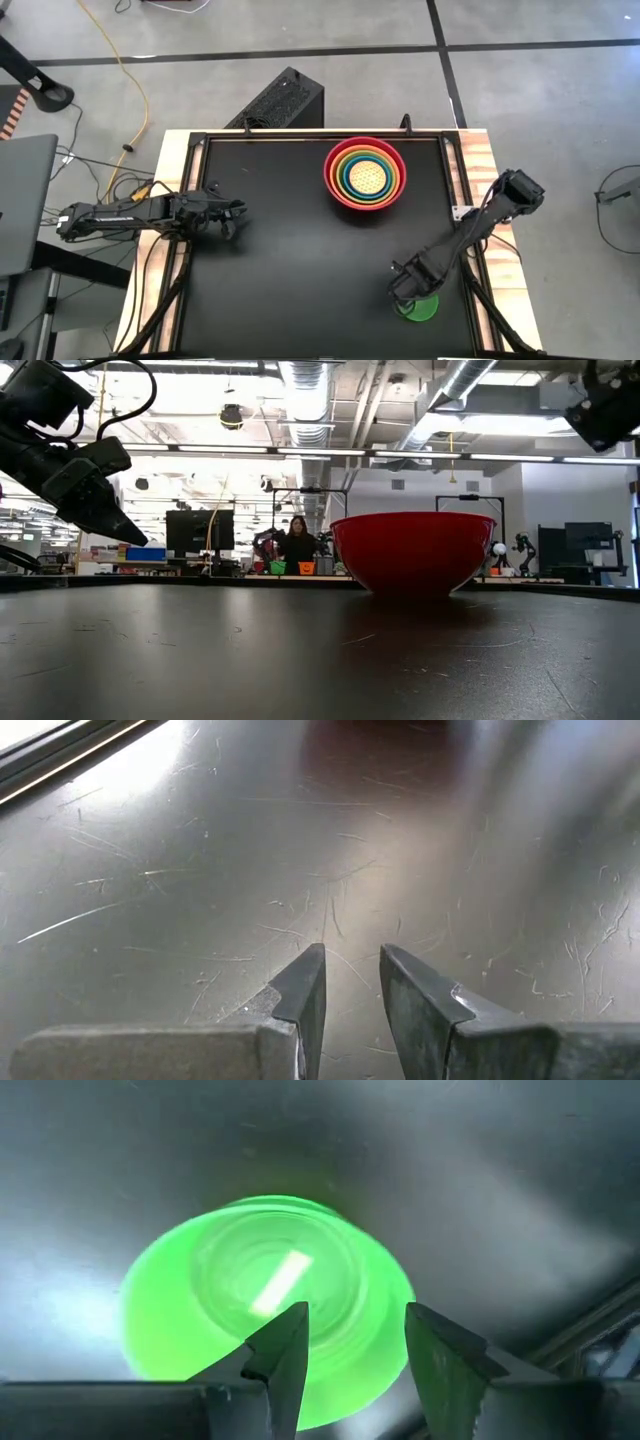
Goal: Nest bowls inside each other
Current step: Stack the green bowl on the orange-patterned bowl
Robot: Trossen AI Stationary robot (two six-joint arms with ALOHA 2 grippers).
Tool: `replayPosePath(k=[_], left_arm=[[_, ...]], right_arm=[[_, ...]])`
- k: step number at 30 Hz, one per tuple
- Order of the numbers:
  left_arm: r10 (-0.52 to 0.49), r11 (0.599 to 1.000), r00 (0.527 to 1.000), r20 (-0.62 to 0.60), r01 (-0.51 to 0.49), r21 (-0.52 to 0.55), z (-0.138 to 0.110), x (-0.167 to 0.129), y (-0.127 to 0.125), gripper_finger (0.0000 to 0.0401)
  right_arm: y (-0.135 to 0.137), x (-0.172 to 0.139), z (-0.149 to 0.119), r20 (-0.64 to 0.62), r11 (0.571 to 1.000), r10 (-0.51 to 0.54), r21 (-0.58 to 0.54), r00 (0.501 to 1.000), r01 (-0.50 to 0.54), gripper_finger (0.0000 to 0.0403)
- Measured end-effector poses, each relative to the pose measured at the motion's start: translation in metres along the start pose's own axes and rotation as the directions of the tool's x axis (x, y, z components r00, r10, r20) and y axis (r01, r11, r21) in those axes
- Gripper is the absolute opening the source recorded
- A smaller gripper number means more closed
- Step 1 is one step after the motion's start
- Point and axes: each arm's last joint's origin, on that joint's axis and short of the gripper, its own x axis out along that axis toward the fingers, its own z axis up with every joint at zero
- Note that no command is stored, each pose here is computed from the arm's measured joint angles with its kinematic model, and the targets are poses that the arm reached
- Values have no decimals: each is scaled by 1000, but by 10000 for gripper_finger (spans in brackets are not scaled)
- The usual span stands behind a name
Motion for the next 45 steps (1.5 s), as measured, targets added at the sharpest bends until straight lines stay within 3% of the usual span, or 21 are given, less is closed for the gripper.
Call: replayPosePath(k=[6,20,24,28,31,38,45], left_arm=[[0,1000,1000,0,0,0,0,0,0,87],[0,1000,1000,0,0,0,0,0,0,87],[0,1000,1000,0,0,0,0,0,0,87],[0,1000,1000,0,0,0,0,0,0,87],[0,1000,1000,0,0,0,0,0,0,87],[0,1000,1000,0,0,0,0,0,0,87],[0,1000,1000,0,0,0,0,0,0,87]], right_arm=[[-7,12,1,-17,999,-42,-34,999,42,182],[-14,44,4,-63,992,13,-124,998,-21,175],[-15,47,8,-61,986,25,-166,998,-35,141],[-16,44,16,-66,980,37,-193,997,-49,66],[-20,35,24,-81,979,78,-181,994,-92,14],[-36,-10,45,-14,965,253,-67,967,-254,6],[-58,-61,74,214,918,384,17,898,-397,2]])
